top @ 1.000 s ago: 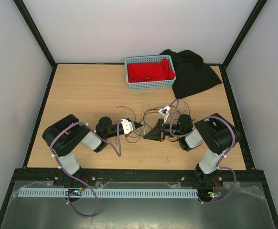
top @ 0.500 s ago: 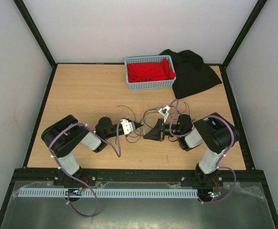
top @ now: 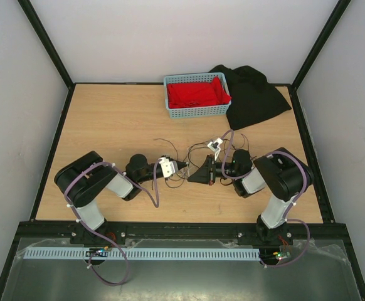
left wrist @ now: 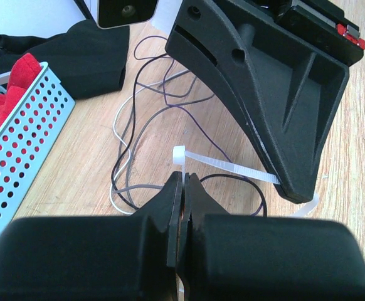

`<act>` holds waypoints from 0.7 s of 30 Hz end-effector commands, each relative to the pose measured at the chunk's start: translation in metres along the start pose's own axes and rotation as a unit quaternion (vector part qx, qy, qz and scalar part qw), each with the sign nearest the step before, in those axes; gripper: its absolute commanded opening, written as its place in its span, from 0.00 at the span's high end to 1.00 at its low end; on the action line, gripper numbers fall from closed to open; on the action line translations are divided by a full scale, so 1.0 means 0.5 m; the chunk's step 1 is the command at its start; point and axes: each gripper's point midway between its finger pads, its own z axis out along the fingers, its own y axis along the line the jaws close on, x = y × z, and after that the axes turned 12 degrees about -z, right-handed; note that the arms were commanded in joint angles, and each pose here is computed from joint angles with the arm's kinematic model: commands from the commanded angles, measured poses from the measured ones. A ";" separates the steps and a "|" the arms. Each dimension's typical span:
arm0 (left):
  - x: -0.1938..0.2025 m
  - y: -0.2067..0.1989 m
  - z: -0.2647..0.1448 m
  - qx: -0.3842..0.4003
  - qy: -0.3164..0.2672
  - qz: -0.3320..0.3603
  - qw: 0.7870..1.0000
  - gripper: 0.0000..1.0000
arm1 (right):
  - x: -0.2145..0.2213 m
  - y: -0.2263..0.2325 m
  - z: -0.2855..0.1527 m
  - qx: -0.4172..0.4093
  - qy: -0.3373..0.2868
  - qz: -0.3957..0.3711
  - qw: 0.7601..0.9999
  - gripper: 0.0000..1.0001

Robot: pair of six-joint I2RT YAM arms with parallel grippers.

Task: Zip-tie the wires
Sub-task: Tie the cable at the center of the board.

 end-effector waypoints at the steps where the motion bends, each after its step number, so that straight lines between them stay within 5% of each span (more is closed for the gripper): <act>1: -0.033 0.002 0.000 -0.002 -0.023 0.025 0.999 1.00 | -0.007 -0.002 0.007 -0.006 -0.002 -0.008 1.000 1.00; 21: -0.033 0.005 -0.001 -0.008 -0.023 0.021 0.999 1.00 | 0.006 -0.004 0.002 0.002 0.007 -0.008 1.000 1.00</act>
